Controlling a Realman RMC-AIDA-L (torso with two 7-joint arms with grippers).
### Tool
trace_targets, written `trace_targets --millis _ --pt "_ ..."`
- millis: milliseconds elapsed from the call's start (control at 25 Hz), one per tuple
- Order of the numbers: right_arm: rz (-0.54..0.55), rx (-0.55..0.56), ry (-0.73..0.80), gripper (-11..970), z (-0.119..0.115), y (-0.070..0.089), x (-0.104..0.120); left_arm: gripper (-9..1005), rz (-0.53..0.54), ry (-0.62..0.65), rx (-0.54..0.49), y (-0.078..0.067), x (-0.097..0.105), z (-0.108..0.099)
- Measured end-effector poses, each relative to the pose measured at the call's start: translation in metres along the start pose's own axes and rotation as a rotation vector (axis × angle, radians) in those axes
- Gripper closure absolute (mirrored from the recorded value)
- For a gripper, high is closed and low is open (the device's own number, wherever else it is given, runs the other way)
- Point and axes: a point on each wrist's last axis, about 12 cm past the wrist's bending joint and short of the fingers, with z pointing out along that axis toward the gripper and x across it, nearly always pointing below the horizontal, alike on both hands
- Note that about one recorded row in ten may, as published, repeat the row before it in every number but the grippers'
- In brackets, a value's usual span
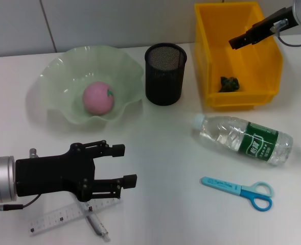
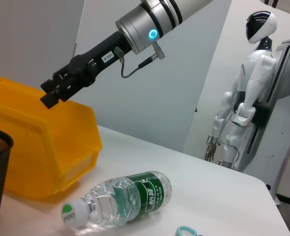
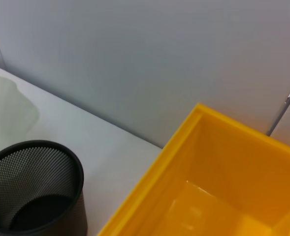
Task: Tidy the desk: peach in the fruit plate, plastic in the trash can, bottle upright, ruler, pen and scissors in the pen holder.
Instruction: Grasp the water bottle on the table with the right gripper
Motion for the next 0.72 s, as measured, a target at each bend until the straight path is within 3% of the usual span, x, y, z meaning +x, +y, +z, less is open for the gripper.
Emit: trace_targets --millis 280,560,720 --pt "0.037 0.001 -0.058 177 -0.015 -0.004 -0.001 197 0.002 0.001 0.001 0.000 -0.001 0.000" --pt "0.049 -0.107 -0.124 177 -0.050 0.004 0.003 197 0.002 0.001 -0.002 0.000 0.000 -0.003" --pt "0.010 -0.210 -0.102 176 -0.066 0.017 0.009 197 0.003 -0.001 -0.002 0.000 -0.001 -0.004"
